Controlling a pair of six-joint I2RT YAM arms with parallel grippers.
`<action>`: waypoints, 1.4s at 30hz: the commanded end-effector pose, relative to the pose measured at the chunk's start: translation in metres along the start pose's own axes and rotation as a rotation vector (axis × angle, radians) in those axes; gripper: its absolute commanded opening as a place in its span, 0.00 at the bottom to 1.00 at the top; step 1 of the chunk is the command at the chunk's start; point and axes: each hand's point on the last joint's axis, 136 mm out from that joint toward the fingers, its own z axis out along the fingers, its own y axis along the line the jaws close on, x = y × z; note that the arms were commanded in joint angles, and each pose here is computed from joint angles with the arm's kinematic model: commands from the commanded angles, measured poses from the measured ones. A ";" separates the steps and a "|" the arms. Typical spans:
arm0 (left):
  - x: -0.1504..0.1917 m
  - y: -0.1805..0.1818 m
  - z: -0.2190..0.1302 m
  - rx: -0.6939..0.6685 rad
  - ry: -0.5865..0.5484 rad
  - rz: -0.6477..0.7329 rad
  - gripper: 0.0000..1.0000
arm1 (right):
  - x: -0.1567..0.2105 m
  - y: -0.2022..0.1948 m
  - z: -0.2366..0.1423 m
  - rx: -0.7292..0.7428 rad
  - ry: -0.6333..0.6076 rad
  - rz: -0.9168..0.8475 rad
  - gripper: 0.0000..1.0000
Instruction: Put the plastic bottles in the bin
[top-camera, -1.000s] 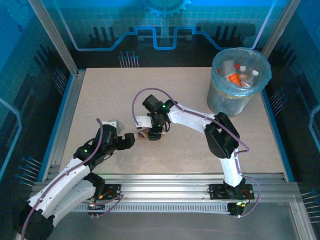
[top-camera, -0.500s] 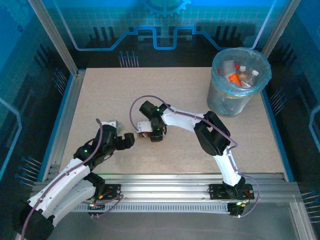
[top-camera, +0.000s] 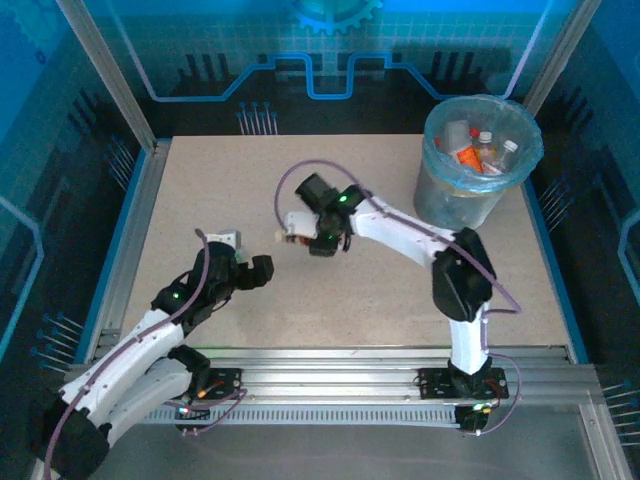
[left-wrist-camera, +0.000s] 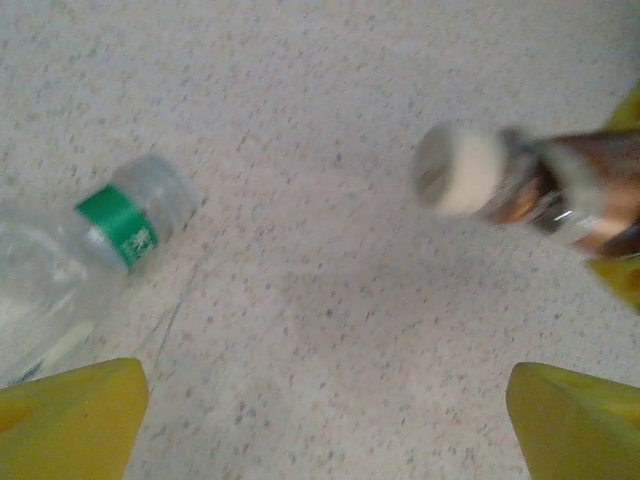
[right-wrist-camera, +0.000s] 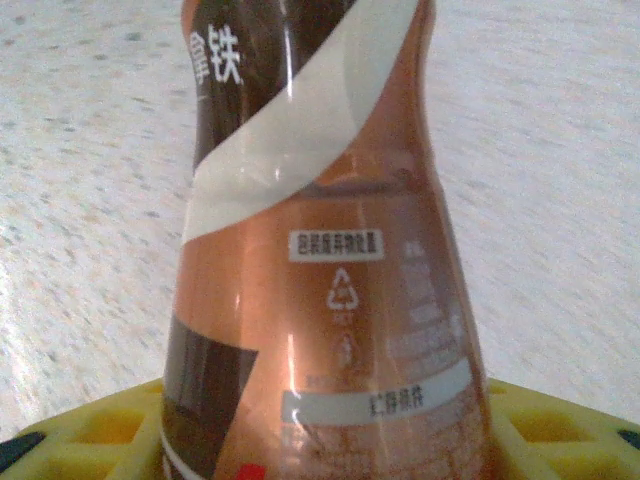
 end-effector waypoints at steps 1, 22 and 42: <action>-0.067 -0.044 -0.006 0.127 -0.159 0.024 0.92 | 0.020 -0.057 -0.075 0.155 -0.032 0.207 0.49; -0.115 -0.260 0.009 0.590 -0.060 0.179 0.90 | 0.264 -0.243 -0.249 0.964 -0.097 1.347 0.65; -0.095 -0.239 0.020 0.522 -0.019 0.173 0.90 | 0.286 -0.228 -0.223 0.927 -0.048 1.391 0.84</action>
